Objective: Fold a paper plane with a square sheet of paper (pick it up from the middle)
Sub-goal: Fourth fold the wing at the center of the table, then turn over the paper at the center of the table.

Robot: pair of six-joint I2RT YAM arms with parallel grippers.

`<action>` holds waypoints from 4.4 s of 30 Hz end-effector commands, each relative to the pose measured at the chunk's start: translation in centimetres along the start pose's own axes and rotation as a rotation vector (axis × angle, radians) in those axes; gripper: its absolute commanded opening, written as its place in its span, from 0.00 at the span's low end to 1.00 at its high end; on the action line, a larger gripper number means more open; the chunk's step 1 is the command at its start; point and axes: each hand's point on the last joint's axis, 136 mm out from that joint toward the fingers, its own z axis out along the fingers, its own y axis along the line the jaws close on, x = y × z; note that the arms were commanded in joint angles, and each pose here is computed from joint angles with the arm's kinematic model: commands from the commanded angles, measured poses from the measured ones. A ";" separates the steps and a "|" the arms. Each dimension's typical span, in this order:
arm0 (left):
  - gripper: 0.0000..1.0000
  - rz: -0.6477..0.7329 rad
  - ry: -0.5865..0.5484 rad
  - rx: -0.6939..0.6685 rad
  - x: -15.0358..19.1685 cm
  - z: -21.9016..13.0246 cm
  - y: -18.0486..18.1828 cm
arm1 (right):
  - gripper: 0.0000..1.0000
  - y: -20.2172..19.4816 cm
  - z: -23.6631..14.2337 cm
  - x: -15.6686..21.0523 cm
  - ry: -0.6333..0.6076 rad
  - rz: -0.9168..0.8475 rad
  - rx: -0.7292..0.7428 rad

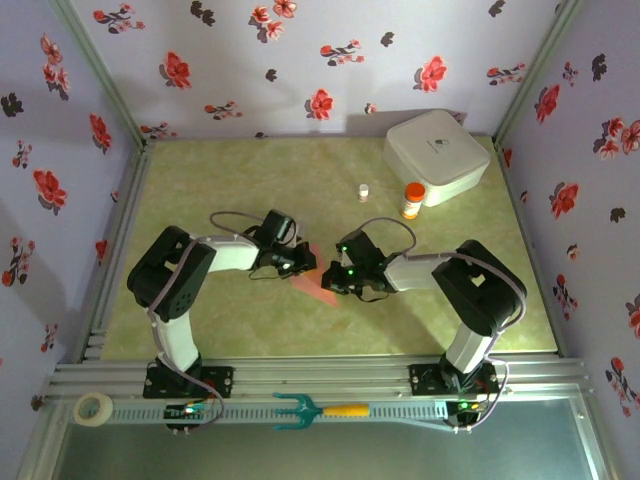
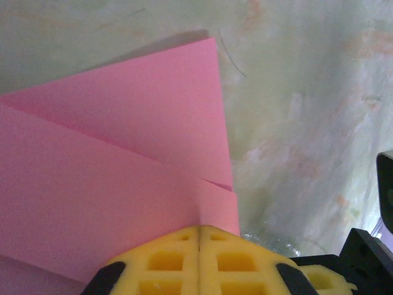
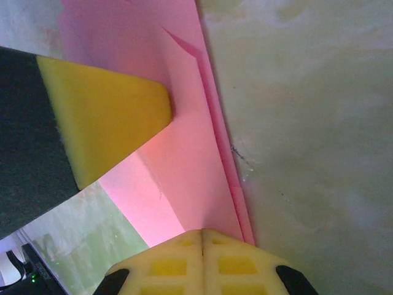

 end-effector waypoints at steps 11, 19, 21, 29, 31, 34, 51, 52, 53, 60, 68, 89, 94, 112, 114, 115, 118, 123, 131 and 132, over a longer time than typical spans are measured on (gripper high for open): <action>0.00 -0.067 0.027 -0.082 1.6 1.1 4.1 | 0.04 -3.7 -2.0 3.8 0.086 0.039 0.120; 0.00 -0.063 0.028 -0.070 1.6 1.0 3.8 | 0.04 1.6 -2.7 1.7 0.017 0.007 -0.073; 0.00 -0.065 0.028 -0.070 1.6 1.0 3.8 | 0.04 1.6 -2.2 1.7 0.026 0.014 -0.078; 0.00 -0.062 0.028 -0.062 1.5 0.9 3.5 | 0.04 -2.7 -1.2 4.4 0.097 0.060 0.029; 0.00 -0.062 0.030 -0.063 1.5 0.9 3.4 | 0.04 -3.4 -1.6 5.3 0.112 0.064 0.042; 0.00 -0.065 0.027 -0.064 1.4 0.8 3.5 | 0.04 -4.1 -2.6 6.3 0.111 0.063 0.057; 0.00 -0.137 0.017 0.035 0.9 0.1 1.5 | 0.29 -1.6 -6.1 3.2 -0.096 0.296 0.005; 0.00 -0.144 0.011 0.044 0.8 0.0 1.4 | 0.32 -1.9 -6.0 3.4 -0.091 0.301 0.016; 0.00 -0.149 0.006 0.051 0.7 -0.1 1.4 | 0.33 -2.3 -5.9 3.6 -0.085 0.306 0.033; 0.00 -0.166 0.005 0.054 0.8 -0.2 1.7 | 0.35 -3.2 -5.1 4.5 -0.043 0.319 0.048; 0.00 -0.166 0.007 0.060 0.8 -0.3 1.5 | 0.35 -2.7 -4.2 4.8 -0.003 0.316 0.021; 0.00 -0.179 0.002 0.058 0.7 -0.4 1.5 | 0.35 -3.8 -5.2 5.8 0.015 0.284 0.092; 0.00 -0.197 0.009 0.058 0.7 -0.2 1.7 | 0.34 -2.9 -4.2 5.8 0.048 0.295 0.033; 0.00 -0.213 0.018 0.054 0.9 0.2 2.0 | 0.32 -1.1 -4.0 3.4 -0.045 0.246 -0.078; 0.00 -0.209 0.014 0.058 0.8 0.1 1.8 | 0.33 -1.2 -4.0 3.3 -0.047 0.247 -0.078; 0.00 -0.208 0.012 0.058 0.8 0.1 1.9 | 0.33 -1.2 -4.0 3.2 -0.050 0.244 -0.085; 0.00 -0.207 0.009 0.062 0.7 0.0 1.7 | 0.33 -1.1 -4.1 2.9 -0.066 0.236 -0.087; 0.00 -0.203 0.007 0.069 0.5 -0.1 1.4 | 0.34 -0.3 -4.1 2.3 -0.071 0.195 -0.120; 0.00 -0.198 0.002 0.079 0.4 -0.4 1.0 | 0.33 -0.2 -4.0 1.9 -0.080 0.169 -0.128; 0.00 -0.199 0.003 0.078 0.4 -0.3 1.1 | 0.33 -0.3 -4.0 1.8 -0.080 0.169 -0.127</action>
